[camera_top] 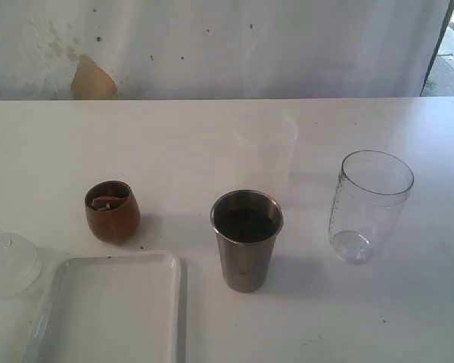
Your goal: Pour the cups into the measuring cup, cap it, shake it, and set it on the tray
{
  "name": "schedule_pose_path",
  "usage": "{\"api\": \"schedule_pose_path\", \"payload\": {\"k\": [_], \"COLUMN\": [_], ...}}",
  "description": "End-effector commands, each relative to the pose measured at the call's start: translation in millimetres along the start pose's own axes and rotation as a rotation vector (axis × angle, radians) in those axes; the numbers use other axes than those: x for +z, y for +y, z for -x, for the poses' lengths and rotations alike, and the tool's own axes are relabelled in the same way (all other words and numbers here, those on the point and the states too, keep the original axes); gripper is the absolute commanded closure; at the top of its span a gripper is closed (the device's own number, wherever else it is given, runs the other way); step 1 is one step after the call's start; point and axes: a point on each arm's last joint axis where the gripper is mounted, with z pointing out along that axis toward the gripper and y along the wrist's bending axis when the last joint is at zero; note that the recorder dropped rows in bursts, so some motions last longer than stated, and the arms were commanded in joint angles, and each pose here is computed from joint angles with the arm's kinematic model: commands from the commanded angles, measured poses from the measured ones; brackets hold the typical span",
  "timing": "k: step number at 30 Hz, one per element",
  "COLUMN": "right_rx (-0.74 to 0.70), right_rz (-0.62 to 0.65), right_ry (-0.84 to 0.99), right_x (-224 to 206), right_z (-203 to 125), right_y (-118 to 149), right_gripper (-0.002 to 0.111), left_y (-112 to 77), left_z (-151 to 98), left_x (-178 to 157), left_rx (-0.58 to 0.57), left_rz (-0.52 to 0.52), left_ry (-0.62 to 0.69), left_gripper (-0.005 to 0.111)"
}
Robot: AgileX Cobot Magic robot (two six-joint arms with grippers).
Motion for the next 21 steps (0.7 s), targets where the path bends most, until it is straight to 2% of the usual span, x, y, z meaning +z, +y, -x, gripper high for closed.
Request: {"api": "schedule_pose_path", "payload": {"k": [1, 5, 7, 9, 12, 14, 16, 17, 21], "right_rx": [-0.002, -0.002, -0.002, -0.002, -0.002, -0.002, -0.002, -0.002, -0.002], "right_rz": [0.0, 0.0, 0.0, 0.0, 0.0, 0.0, 0.0, 0.0, 0.0], "right_ry": [0.0, 0.0, 0.0, 0.0, 0.0, 0.0, 0.0, 0.0, 0.0], "right_x": [0, 0, 0, 0, 0, 0, 0, 0, 0], "right_z": [-2, -2, -2, -2, -2, -2, -2, -2, -2], "right_y": [0, 0, 0, 0, 0, 0, 0, 0, 0], "right_gripper": [0.108, 0.108, 0.108, 0.108, 0.108, 0.108, 0.108, 0.108, 0.108], "left_y": [3.0, 9.3, 11.4, 10.7, 5.1, 1.9, -0.4, -1.0, -1.7], "left_z": [18, 35, 42, 46, 47, 45, 45, 45, 45], "left_x": [-2, -8, -12, -14, -14, -13, -13, -13, -13], "left_rx": [-0.218, -0.574, -0.711, -0.745, -0.682, -0.662, -0.647, -0.649, -0.658], "left_rz": [0.011, -0.016, -0.056, -0.091, -0.137, -0.161, -0.181, -0.188, -0.199], "left_ry": [-0.214, -0.429, -0.527, -0.571, -0.555, -0.525, -0.513, -0.51, -0.51], "left_gripper": [0.107, 0.107, 0.107, 0.107, 0.106, 0.101, 0.089, 0.078, 0.019]}}
